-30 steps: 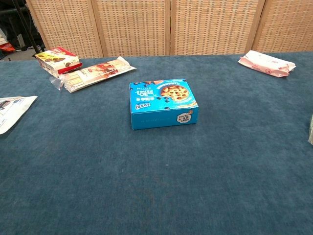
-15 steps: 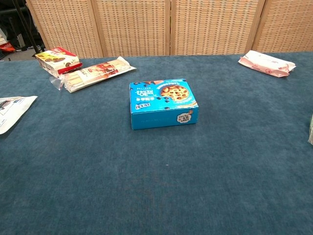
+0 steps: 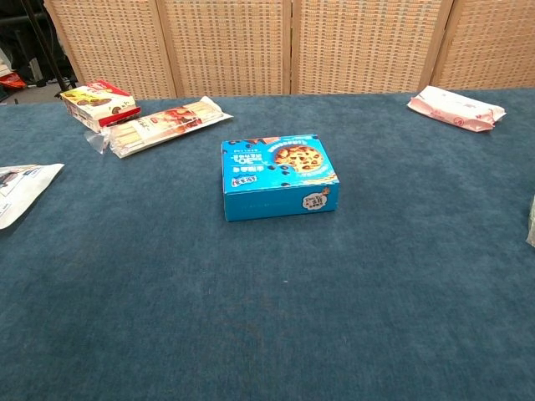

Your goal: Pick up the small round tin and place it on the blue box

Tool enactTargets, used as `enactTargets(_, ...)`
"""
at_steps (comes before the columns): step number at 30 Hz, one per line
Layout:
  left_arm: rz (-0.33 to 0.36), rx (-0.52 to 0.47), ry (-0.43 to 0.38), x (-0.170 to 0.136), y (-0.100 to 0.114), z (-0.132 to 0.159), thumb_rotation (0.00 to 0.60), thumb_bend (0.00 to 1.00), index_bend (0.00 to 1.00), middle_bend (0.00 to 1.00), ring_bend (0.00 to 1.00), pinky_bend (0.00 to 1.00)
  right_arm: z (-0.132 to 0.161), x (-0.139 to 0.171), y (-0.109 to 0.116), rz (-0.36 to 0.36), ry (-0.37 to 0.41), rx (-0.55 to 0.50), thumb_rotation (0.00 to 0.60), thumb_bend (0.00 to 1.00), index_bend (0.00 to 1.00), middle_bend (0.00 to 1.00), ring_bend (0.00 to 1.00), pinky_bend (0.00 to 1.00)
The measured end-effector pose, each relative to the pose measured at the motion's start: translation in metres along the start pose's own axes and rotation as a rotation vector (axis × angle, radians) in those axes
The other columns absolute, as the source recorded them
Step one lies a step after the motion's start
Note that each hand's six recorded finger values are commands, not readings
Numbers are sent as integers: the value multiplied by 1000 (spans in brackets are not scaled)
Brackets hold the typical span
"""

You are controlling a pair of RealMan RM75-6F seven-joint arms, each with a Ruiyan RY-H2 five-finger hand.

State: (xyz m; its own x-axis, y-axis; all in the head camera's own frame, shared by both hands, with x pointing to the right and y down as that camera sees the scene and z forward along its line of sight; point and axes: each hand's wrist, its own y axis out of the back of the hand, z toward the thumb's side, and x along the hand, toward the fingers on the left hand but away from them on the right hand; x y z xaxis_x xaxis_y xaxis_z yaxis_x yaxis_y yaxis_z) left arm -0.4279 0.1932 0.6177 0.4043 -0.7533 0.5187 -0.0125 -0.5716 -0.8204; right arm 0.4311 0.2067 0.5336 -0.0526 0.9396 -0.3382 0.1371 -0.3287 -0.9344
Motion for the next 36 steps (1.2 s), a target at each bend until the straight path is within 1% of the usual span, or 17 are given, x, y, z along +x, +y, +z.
enactTargets(3,46,-4,-48,22,25,21,600,221,477,481,401,511,-1,-1,1,-2,-2,-2,600,0,0,0,0,0)
enactTargets(5,79,-10,-84,48,45,41,600,219,478,481,401,511,-3,-2,2,-6,-10,-3,600,0,0,0,0,0)
enactTargets(7,91,1,-101,75,60,56,600,210,477,481,401,511,-7,-4,3,-9,-19,-7,600,0,0,0,0,0)
enactTargets(9,89,30,-105,95,69,66,600,203,477,481,401,511,-10,-6,4,-13,-29,-11,600,0,0,0,0,0)
enactTargets(13,115,91,-115,146,94,98,600,198,477,481,400,511,-17,-9,6,-21,-52,-13,600,0,0,0,0,0)
enactTargets(15,118,103,-125,167,99,115,600,198,477,481,400,511,-21,-11,7,-26,-63,-10,600,0,0,0,0,0)
enactTargets(18,110,107,-148,197,96,145,600,198,477,481,400,511,-22,-11,9,-36,-66,2,600,0,0,0,0,0)
enactTargets(21,88,107,-162,224,89,169,600,198,477,481,400,511,-21,-10,11,-46,-66,10,600,0,0,0,0,0)
enactTargets(25,63,134,-176,257,77,201,600,199,477,481,400,511,-22,-8,12,-54,-68,14,600,0,0,0,0,0)
enactTargets(31,28,194,-181,288,61,233,600,199,477,481,399,511,-27,-9,13,-58,-93,18,600,0,0,0,0,0)
enactTargets(34,8,237,-177,296,51,242,600,199,477,481,397,511,-29,-11,11,-55,-96,18,600,0,0,0,0,0)
enactTargets(36,-8,242,-171,298,44,246,600,198,477,481,396,511,-31,-11,11,-51,-101,17,600,0,0,0,0,0)
